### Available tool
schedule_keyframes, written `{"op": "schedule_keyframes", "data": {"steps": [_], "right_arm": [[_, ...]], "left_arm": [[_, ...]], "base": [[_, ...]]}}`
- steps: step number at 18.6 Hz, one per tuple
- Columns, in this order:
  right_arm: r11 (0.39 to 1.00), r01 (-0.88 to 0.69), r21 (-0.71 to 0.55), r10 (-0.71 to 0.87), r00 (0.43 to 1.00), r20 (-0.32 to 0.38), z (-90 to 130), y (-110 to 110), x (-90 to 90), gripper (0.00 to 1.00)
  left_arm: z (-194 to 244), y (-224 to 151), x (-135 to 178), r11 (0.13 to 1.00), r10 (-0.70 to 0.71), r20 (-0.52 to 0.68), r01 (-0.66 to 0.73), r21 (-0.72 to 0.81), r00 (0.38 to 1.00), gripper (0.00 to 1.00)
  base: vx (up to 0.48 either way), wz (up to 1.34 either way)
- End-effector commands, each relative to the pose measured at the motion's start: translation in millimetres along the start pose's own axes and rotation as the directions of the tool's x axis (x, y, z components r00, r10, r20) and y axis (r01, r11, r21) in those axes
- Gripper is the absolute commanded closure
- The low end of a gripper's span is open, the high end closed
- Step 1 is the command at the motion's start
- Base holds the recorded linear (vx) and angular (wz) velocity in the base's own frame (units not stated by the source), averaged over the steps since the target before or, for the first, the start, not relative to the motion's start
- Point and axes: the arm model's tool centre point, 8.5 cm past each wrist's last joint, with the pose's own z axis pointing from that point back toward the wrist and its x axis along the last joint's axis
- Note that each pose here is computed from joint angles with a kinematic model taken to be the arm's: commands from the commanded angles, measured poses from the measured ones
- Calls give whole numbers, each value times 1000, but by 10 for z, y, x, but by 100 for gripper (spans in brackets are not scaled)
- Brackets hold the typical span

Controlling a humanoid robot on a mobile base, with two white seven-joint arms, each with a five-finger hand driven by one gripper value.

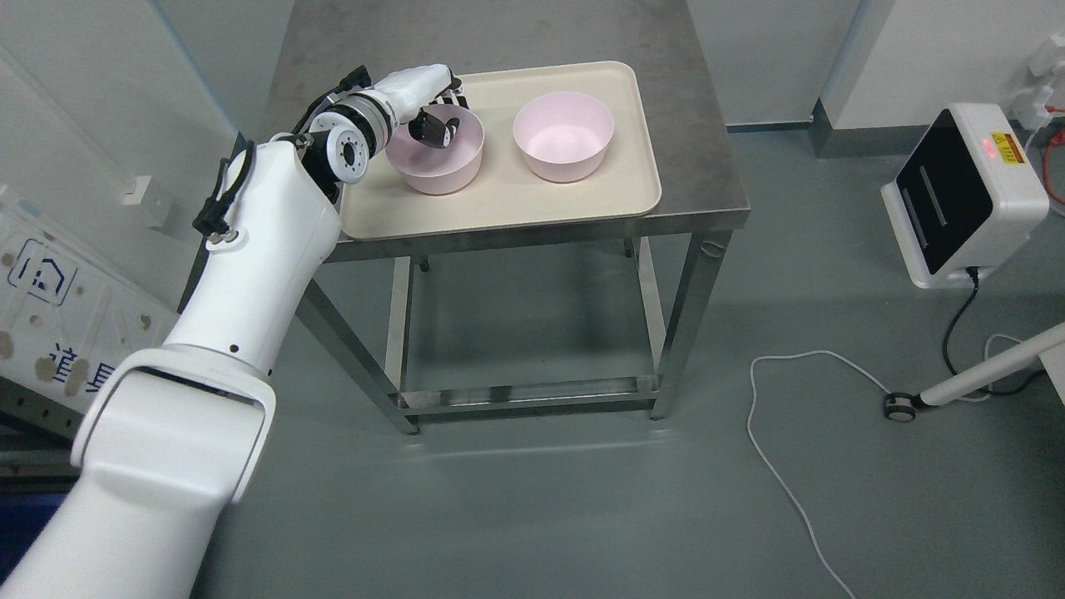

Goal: Stack pink IKEA bowls on left shelf middle
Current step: 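Grasp the rim of the nearer pink bowl with the left hand and lift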

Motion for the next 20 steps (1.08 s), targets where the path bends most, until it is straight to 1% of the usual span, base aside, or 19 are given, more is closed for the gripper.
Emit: {"op": "schedule_keyframes", "data": {"steps": [1,3,6,7,8,9,10,12,15,20], "right_arm": [[1000,-1,-19,1,1000,-1,2,-115,-1,0],[1000,-1,-19,1,1000,-1,2,-115,-1,0],[1000,-1,-19,1,1000,-1,2,-115,-1,0],[1000,-1,-19,1,1000,1,1,-115,4,0],[1000,-1,-19,1,1000,-1,2,-115,-1,0],[1000,-1,-19,1,1000,-1,2,-115,-1,0],[1000,-1,-19,1,1000,-1,2,-115,-1,0],[1000,-1,-20,1,1000,-1,2,-117,-1,0],[1000,-1,-19,1,1000,-1,2,-115,-1,0],[1000,-1,-19,1,1000,-1,2,-115,-1,0]], "left_arm": [[65,125,-205,990,130,-12,-129,54,991,100],[97,261,-199,978,187,12,-188,96,982,100],[225,762,-85,949,230,83,-242,203,970,100],[234,865,102,942,225,128,-249,224,966,99],[212,901,360,939,219,177,-256,228,960,99],[192,910,561,938,216,212,-263,225,953,99],[192,900,699,949,206,237,-253,190,950,99],[209,841,804,971,173,252,-208,119,952,99],[111,563,1118,998,24,255,-37,46,967,99],[103,491,1283,999,-45,273,37,35,961,99]], "base": [[71,-1],[71,-12],[82,-21],[78,-15],[63,0],[52,0],[52,0],[30,8],[4,-18],[-1,-3]]}}
